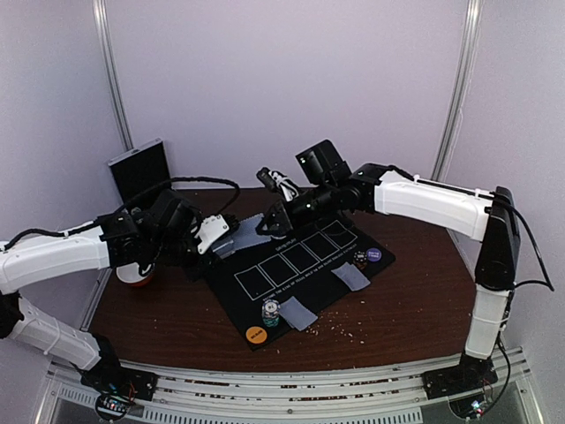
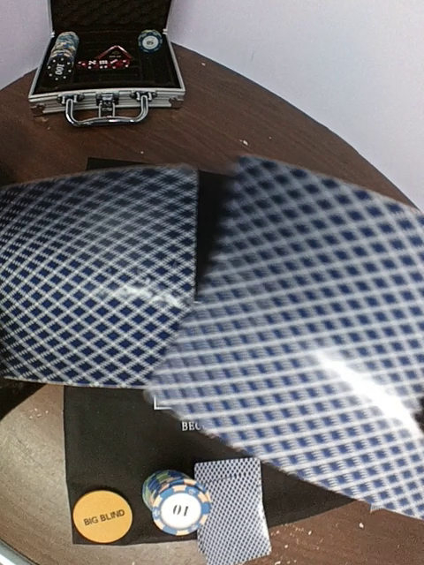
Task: Distribute texas hold em gaming equipment
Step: Pick up the poker card from the face-down deck piles, then flop the poker card in the community card area.
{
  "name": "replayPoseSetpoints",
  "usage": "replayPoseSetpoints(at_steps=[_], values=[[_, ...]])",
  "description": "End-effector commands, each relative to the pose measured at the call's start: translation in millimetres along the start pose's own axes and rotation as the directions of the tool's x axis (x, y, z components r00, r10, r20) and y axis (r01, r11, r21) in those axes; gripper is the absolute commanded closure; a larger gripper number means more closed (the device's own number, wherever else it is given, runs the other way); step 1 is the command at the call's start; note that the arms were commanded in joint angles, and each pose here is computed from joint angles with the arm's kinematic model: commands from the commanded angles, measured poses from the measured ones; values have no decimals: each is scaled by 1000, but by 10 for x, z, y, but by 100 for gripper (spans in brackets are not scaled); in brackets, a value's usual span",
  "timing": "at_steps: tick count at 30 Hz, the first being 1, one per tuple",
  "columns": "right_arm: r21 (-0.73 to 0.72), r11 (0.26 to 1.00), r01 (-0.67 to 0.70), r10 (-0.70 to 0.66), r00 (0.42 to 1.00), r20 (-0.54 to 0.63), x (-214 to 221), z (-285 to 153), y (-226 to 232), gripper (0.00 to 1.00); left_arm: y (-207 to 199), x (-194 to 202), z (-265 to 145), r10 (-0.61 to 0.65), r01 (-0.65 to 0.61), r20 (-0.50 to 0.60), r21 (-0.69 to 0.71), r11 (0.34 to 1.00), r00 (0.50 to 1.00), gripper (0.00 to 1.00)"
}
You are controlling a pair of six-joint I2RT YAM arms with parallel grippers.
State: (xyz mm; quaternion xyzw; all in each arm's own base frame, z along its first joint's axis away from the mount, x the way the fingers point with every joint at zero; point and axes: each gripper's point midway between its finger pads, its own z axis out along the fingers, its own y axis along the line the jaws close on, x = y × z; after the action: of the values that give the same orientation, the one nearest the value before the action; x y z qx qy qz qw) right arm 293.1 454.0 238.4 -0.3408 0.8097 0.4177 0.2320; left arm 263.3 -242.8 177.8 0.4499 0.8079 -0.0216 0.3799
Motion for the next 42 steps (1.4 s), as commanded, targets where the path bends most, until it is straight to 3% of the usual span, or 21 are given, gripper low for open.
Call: replayPoseSetpoints(at_steps=[1,4,6,10,13,15,22,32,42], values=[[267,957,113,-124,992,25,-93,-379,-343,100,270,-37,72,-116,119,27,-108,987,993,60],[518,811,273,-289,956,-51,-87,-543,-711,100,443,54,82,-182,182,17,-157,971,983,60],[597,676,432,-413,893,-179,-17,-507,-868,100,553,99,60,-218,218,21,-188,958,976,60],[557,442,703,-618,689,-379,64,-81,-877,100,756,187,5,-280,278,25,-245,929,960,60],[515,264,815,-730,518,-446,-5,270,-808,100,891,267,-37,-321,315,24,-281,907,947,60],[485,185,855,-754,440,-489,-10,460,-829,100,952,298,-69,-338,332,30,-292,897,941,60],[268,141,953,-755,279,-594,410,960,-1024,100,1016,330,-128,-338,337,50,-295,894,940,60],[56,188,981,-756,181,-629,926,1214,-1058,100,1036,361,-120,-330,329,47,-292,898,943,60],[17,142,990,-757,120,-643,929,1306,-1068,100,1032,358,-142,-328,329,52,-285,900,943,60]])
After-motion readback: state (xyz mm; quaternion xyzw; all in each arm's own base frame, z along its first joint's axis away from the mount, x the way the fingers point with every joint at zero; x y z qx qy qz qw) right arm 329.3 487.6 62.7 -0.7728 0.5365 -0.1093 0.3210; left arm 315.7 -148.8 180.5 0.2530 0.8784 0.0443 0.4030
